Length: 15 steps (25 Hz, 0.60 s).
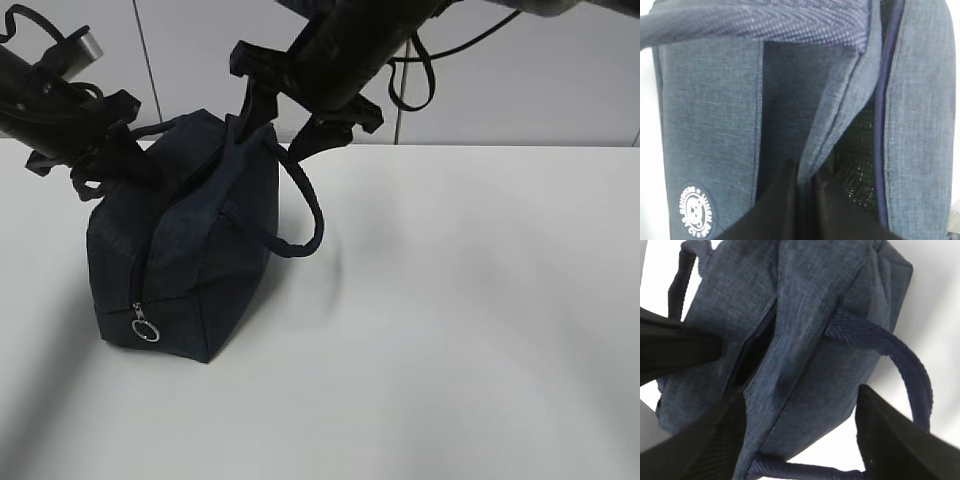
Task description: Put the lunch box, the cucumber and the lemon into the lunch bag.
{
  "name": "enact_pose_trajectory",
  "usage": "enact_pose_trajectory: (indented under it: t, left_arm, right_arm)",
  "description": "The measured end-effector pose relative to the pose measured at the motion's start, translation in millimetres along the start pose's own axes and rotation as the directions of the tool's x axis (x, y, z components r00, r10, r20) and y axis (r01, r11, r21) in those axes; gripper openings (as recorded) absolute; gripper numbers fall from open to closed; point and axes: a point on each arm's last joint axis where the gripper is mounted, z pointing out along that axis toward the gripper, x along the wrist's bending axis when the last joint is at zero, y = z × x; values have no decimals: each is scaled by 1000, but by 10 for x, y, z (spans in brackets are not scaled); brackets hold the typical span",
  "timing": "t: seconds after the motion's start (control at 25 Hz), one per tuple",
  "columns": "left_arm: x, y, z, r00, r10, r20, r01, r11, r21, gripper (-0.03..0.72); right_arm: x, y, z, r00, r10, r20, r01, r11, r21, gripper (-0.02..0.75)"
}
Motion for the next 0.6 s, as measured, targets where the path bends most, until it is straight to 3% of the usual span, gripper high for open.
enact_pose_trajectory:
  t: [0.6]
  left_arm:
    - [6,-3,0,1000,5,-7,-5,1000,3,20]
  right_arm:
    - [-92,-56,447,996,83,-41,-80,994,80,509]
